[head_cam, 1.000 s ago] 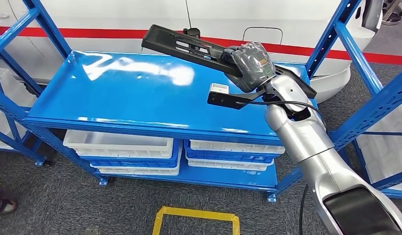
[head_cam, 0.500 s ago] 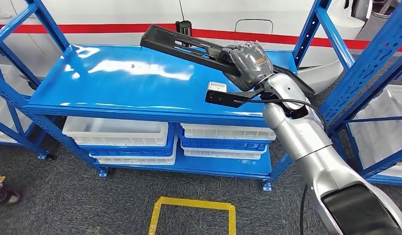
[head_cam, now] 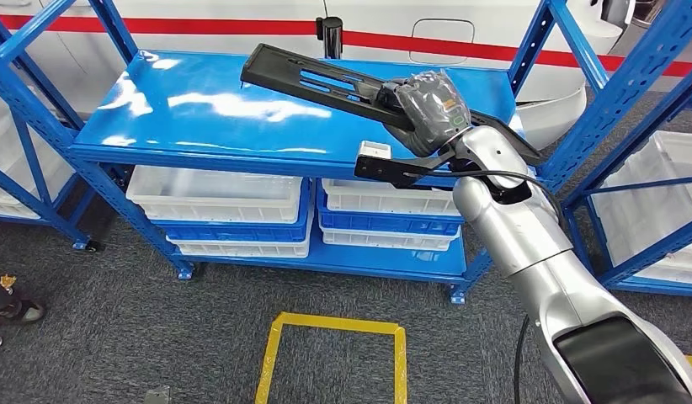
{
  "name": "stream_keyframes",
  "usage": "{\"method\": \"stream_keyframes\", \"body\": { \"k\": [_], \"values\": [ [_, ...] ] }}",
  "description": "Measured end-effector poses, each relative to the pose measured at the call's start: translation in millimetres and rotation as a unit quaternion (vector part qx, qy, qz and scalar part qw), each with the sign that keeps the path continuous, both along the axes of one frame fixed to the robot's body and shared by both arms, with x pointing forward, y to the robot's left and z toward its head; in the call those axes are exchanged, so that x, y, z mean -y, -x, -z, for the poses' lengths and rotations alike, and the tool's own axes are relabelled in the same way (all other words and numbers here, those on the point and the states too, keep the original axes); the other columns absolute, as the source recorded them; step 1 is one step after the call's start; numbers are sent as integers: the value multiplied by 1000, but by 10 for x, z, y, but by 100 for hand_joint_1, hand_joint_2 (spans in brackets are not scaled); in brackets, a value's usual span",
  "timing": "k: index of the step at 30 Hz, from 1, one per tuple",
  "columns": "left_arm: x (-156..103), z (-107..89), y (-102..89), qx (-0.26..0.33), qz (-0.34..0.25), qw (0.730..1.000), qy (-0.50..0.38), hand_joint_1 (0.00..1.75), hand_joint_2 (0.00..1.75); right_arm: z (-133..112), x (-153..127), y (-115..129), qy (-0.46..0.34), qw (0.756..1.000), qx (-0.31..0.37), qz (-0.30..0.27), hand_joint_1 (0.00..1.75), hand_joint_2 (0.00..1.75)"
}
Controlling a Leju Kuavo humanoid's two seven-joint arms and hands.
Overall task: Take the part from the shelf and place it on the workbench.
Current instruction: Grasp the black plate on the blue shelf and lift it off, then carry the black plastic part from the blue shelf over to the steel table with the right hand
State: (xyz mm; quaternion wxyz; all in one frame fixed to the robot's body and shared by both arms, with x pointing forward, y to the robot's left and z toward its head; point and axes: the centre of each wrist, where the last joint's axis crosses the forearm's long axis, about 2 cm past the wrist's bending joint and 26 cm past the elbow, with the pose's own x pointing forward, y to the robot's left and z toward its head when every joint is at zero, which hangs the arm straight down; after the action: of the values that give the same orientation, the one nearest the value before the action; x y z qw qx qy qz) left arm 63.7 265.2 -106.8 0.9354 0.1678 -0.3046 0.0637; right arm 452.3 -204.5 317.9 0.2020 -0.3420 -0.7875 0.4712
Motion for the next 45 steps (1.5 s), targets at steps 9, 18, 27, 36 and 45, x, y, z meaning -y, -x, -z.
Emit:
{"method": "stream_keyframes", "body": {
  "k": [9, 18, 27, 36, 45],
  "values": [
    [3, 8, 52, -8, 0, 1000, 1, 0, 175, 31, -36, 16, -3, 1000, -1, 2, 175, 175],
    [-3, 6, 36, -6, 1, 1000, 0, 0, 175, 32, -41, 20, -2, 1000, 0, 4, 175, 175],
    [6, 0, 1, -2, 0, 1000, 0, 0, 175, 53, 23, 12, 2, 1000, -1, 10, 175, 175],
    [11, -2, -12, -2, 2, 1000, 2, 0, 175, 55, 54, 5, 2, 1000, 2, 11, 175, 175],
    [-2, 3, 20, -5, 0, 1000, 1, 0, 175, 121, 50, 18, 3, 1000, -5, 11, 175, 175]
  ]
}}
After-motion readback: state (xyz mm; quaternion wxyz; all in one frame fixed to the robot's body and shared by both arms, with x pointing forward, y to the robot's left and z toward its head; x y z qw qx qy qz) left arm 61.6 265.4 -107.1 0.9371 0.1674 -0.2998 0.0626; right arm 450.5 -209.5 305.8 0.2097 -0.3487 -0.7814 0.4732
